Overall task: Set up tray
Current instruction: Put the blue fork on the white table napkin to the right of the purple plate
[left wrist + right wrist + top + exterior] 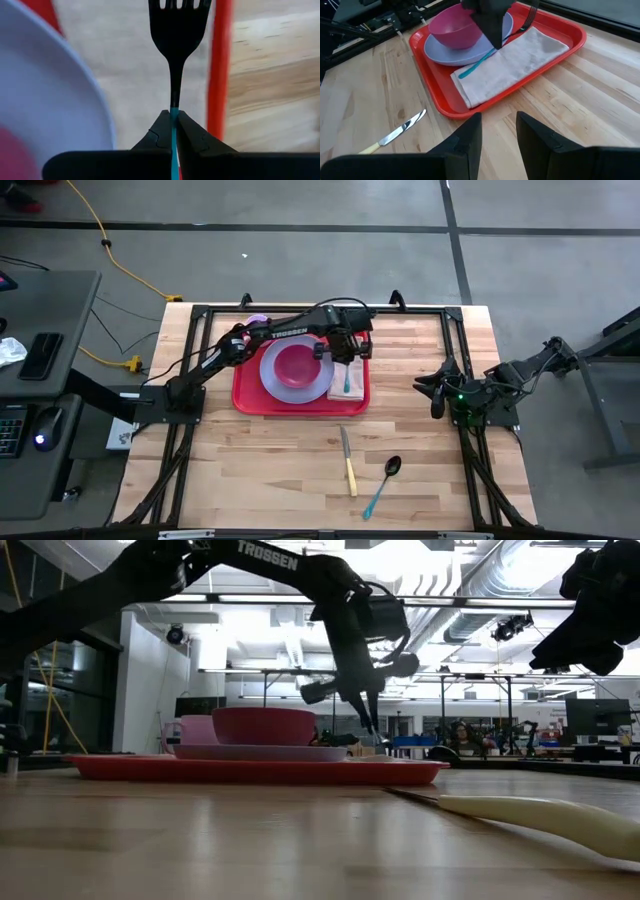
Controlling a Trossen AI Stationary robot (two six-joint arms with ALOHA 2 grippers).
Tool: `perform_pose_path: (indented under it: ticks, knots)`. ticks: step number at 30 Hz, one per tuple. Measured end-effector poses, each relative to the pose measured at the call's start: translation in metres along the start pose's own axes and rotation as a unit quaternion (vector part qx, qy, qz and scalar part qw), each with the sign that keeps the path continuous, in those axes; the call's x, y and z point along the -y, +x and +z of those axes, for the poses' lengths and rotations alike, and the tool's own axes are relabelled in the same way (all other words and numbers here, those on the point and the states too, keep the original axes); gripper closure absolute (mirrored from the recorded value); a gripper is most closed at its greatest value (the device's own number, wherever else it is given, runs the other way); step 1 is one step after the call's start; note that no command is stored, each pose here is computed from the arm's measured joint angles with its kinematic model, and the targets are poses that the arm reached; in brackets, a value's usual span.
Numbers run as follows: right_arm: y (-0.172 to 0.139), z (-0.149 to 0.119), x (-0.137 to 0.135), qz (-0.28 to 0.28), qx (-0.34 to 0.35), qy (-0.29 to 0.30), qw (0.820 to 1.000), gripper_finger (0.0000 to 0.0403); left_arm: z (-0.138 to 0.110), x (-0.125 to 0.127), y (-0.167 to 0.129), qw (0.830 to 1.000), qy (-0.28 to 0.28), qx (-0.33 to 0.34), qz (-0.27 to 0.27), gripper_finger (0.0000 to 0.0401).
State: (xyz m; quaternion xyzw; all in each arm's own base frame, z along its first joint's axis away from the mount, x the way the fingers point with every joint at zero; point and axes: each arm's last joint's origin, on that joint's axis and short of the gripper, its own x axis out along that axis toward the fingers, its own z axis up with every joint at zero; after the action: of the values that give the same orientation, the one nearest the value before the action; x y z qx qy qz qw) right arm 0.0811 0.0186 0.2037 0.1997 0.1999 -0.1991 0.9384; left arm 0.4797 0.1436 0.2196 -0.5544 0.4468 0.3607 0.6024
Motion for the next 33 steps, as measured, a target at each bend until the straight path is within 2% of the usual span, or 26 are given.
perform_pose_path:
  ticks: [12,26,33]
  knots:
    - [0.000,0.000,0.000,0.000,-0.001,0.000,1.000,0.0304,0.003,-0.001,0.021,1.000,-0.006,-0.012,0.007,0.0366]
    - [0.000,0.000,0.000,0.002,-0.001,0.000,1.000,0.0304,0.009,-0.004,0.022,1.000,-0.012,-0.012,0.006,0.0366]
    - [0.000,0.000,0.000,0.003,-0.003,0.000,1.000,0.0304,0.011,0.000,0.022,1.000,-0.007,-0.008,-0.019,0.0366]
